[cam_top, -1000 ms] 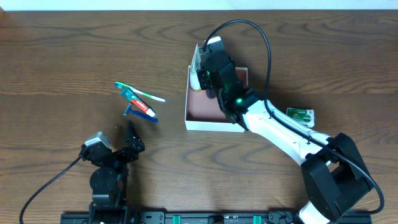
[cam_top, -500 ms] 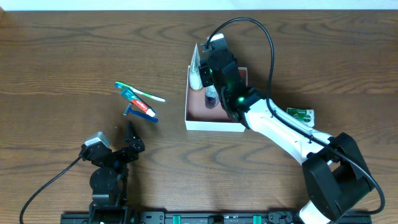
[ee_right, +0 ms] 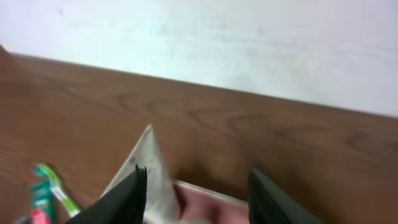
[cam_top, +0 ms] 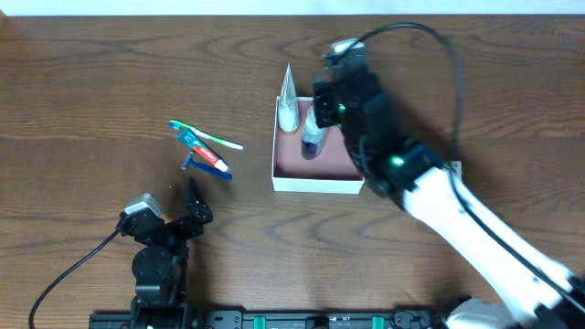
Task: Pack container
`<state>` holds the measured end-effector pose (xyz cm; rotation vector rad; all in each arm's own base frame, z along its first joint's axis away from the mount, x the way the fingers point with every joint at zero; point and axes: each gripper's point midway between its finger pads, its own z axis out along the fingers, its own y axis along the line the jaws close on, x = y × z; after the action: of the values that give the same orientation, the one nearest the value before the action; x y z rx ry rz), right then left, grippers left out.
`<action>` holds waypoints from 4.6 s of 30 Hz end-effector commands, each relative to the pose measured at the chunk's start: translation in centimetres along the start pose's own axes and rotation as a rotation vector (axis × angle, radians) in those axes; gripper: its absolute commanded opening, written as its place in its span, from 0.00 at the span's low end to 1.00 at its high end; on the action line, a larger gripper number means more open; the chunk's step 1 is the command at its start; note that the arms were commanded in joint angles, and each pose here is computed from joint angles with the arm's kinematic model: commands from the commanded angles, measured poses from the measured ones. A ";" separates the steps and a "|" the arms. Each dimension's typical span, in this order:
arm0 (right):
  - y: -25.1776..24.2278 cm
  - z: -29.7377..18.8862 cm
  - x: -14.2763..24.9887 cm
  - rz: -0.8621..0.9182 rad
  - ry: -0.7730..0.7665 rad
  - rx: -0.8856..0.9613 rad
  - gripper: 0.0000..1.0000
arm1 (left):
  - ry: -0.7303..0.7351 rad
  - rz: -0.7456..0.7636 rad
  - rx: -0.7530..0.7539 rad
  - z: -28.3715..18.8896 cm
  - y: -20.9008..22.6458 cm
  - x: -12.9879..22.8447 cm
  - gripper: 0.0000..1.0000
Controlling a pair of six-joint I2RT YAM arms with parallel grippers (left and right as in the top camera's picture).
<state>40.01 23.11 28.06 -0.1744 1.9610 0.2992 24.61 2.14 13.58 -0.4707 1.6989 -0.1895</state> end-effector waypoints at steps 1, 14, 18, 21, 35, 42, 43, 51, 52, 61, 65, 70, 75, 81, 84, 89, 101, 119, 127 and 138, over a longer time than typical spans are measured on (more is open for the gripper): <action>-0.3 -2.9 -2.0 0.111 -0.022 -0.037 0.52 | 0.047 0.019 -0.031 0.2 0.9 1.7 0.98; -0.8 -6.2 4.2 0.059 0.265 -0.060 0.58 | 0.047 0.019 -0.031 0.2 0.9 1.7 0.98; -0.3 -6.5 5.0 0.039 0.288 -0.063 0.58 | 0.047 0.019 -0.031 0.2 0.9 1.7 0.98; -0.2 -6.6 5.7 0.032 0.316 -0.056 0.57 | 0.047 0.019 -0.031 0.2 0.9 1.7 0.98; -0.5 -4.3 12.7 0.134 0.405 -0.049 0.56 | 0.047 0.019 -0.031 0.2 0.9 1.7 0.98; -0.3 -1.9 15.8 0.121 0.342 -0.093 0.57 | 0.047 0.019 -0.031 0.2 0.9 1.7 0.98; -0.3 -1.6 16.2 0.121 0.343 -0.093 0.57 | 0.047 0.019 -0.031 0.2 0.9 1.7 0.98; 0.1 2.1 18.8 0.104 0.350 -0.090 0.57 | 0.047 0.019 -0.031 0.2 0.9 1.7 0.98; 0.0 2.4 19.1 0.104 0.352 -0.087 0.56 | 0.047 0.019 -0.031 0.2 0.9 1.7 0.98; -1.4 3.3 19.8 0.087 0.342 -0.006 0.57 | 0.047 0.019 -0.031 0.2 0.9 1.7 0.98; -1.7 3.4 19.6 0.085 0.326 0.015 0.58 | 0.047 0.019 -0.031 0.2 0.9 1.7 0.98; -1.7 3.7 19.9 0.073 0.328 0.016 0.66 | 0.047 0.019 -0.031 0.2 0.9 1.7 0.98; -1.8 4.0 20.5 0.069 0.341 0.021 0.71 | 0.047 0.019 -0.031 0.2 0.9 1.7 0.98; -1.9 4.3 20.9 0.036 0.346 0.018 0.72 | 0.047 0.019 -0.031 0.2 0.9 1.7 0.98; -1.9 4.8 21.3 0.024 0.346 0.018 0.72 | 0.047 0.019 -0.031 0.2 0.9 1.7 0.98; -2.6 5.4 21.8 0.025 0.350 0.033 0.73 | 0.047 0.019 -0.031 0.2 0.9 1.7 0.98; -4.7 6.4 19.8 0.020 0.282 0.057 0.73 | 0.047 0.019 -0.031 0.2 0.9 1.7 0.98; -3.1 6.9 18.3 -0.019 0.233 -0.058 0.72 | 0.047 0.019 -0.031 0.2 0.9 1.7 0.98; -2.0 6.9 17.9 -0.020 0.220 -0.117 0.72 | 0.047 0.019 -0.031 0.2 0.9 1.7 0.98; -0.3 6.8 17.0 -0.078 0.179 -0.215 0.74 | 0.047 0.019 -0.031 0.2 0.9 1.7 0.98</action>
<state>39.52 24.88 10.23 -0.3795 2.0958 0.4525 24.61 2.12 13.58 -0.4701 1.6991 -0.1901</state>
